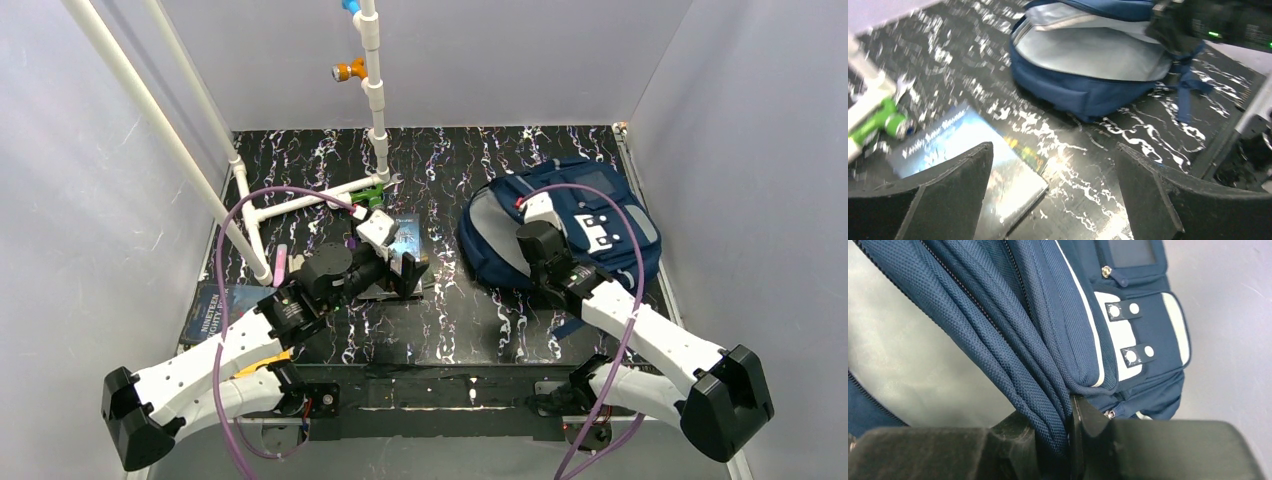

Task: Pack the student bag
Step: Unzip the student bag at the center of the board, then pick up the book from the center of the board.

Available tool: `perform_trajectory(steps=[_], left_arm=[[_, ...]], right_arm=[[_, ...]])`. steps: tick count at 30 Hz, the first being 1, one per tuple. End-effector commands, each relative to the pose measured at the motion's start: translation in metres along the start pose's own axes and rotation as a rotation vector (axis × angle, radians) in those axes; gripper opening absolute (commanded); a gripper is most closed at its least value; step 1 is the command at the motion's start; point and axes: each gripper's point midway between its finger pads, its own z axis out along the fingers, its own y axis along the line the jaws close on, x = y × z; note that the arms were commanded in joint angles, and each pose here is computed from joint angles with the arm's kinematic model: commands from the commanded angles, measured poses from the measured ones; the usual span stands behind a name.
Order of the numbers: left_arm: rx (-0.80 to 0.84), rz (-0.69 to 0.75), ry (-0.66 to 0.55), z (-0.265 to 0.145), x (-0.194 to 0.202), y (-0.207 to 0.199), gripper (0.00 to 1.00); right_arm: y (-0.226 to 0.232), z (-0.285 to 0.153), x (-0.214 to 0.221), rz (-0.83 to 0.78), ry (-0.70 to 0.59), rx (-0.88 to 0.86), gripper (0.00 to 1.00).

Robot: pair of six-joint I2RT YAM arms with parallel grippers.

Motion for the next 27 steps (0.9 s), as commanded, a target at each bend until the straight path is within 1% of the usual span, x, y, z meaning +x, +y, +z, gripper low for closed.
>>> perform_trajectory(steps=[1,3,5,7,9,14,16,17,19,21,22,24,25,27], left_arm=[[-0.288,-0.167,0.128,-0.004,0.043,0.04,0.9],[-0.352,-0.215,0.176,-0.007,0.06,0.048,0.92],[-0.418,-0.296,0.186,-0.011,0.07,0.055,0.95],[-0.476,-0.388,0.184,-0.016,0.079,0.063,0.97],[-0.517,-0.496,0.185,-0.022,0.087,0.069,0.98],[-0.559,-0.758,0.212,-0.031,0.112,0.083,0.98],[-0.547,-0.852,0.217,-0.031,0.12,0.085,0.98],[-0.543,-0.876,0.215,-0.031,0.122,0.087,0.98],[-0.576,-0.885,0.224,-0.035,0.127,0.092,0.98],[-0.624,-0.88,0.239,-0.04,0.133,0.099,0.98],[-0.623,-0.87,0.249,-0.04,0.135,0.101,0.98],[-0.592,-0.838,0.279,-0.037,0.139,0.1,0.98],[-0.599,-0.827,0.303,-0.038,0.143,0.101,0.98],[-0.638,-0.808,0.338,-0.042,0.152,0.108,0.98]], right_arm=[[0.048,-0.015,-0.046,-0.011,-0.21,-0.325,0.01],[0.069,-0.032,-0.052,-0.08,-0.288,-0.495,0.01],[0.08,-0.05,-0.062,-0.132,-0.404,-0.611,0.01],[0.084,-0.06,-0.065,-0.181,-0.458,-0.66,0.01],[0.085,-0.059,-0.061,-0.231,-0.449,-0.67,0.01],[0.068,-0.038,-0.047,-0.221,-0.328,-0.534,0.01],[0.069,-0.039,-0.046,-0.211,-0.324,-0.542,0.01],[0.071,-0.042,-0.046,-0.207,-0.33,-0.556,0.01],[0.067,-0.042,-0.046,-0.182,-0.327,-0.543,0.01],[0.057,-0.039,-0.045,-0.159,-0.313,-0.488,0.01],[0.05,-0.036,-0.041,-0.161,-0.291,-0.447,0.01],[0.026,-0.026,-0.029,-0.169,-0.214,-0.305,0.01],[0.014,-0.022,-0.023,-0.19,-0.174,-0.238,0.01],[-0.002,-0.02,-0.013,-0.246,-0.112,-0.161,0.01]])
